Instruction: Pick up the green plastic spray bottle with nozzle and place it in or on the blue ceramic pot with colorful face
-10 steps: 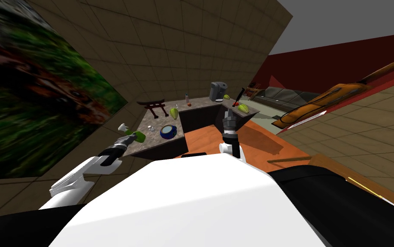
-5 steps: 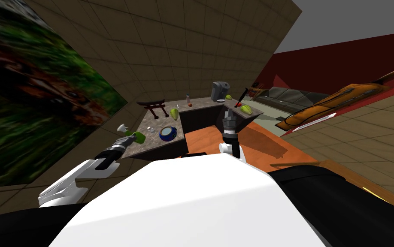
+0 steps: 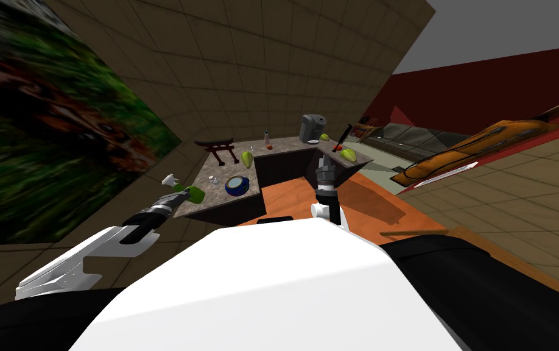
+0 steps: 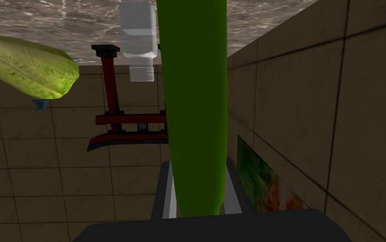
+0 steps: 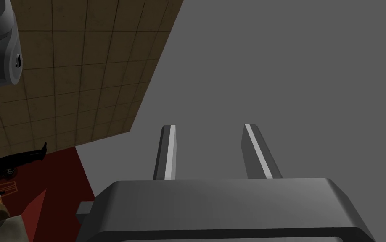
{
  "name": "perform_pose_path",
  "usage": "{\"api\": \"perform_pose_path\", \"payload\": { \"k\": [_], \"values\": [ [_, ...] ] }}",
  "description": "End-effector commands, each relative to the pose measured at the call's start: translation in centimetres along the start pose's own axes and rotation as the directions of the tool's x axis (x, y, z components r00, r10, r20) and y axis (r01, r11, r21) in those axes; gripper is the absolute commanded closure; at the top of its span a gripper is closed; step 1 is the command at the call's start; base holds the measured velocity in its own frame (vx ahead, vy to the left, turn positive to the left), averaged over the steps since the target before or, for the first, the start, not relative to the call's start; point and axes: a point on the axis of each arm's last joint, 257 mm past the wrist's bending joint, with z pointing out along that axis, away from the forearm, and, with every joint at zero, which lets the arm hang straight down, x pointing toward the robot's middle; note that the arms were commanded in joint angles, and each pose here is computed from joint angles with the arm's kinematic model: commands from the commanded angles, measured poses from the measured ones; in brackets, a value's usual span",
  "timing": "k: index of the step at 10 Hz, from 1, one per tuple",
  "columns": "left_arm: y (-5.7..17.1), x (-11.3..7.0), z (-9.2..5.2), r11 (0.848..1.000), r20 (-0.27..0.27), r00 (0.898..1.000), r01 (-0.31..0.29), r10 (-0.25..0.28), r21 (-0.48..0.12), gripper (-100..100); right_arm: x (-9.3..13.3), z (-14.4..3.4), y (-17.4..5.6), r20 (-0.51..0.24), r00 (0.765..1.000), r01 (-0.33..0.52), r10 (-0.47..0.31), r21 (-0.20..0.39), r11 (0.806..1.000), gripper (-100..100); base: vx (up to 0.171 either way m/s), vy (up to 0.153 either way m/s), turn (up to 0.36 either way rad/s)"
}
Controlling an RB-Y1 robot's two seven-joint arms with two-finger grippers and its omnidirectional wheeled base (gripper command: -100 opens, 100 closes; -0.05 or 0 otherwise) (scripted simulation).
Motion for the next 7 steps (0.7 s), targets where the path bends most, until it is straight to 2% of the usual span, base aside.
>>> {"api": "perform_pose_path", "payload": {
  "k": [1, 7],
  "values": [
    [-0.3, -0.6, -0.2, 1.000, -0.007, 1.000, -0.003, 0.003, 0.009, 100, 0.0, 0.0, 0.0, 0.000, 1.000, 0.000, 0.000, 0.000, 1.000, 0, -0.064, -0.065, 0.028],
    [-1.8, -2.9, -0.7, 0.998, -0.041, 0.999, -0.018, 0.020, 0.052, 100, 0.0, 0.0, 0.0, 0.000, 1.000, 0.000, 0.000, 0.000, 1.000, 0, -0.058, -0.066, 0.030]
  ]
}}
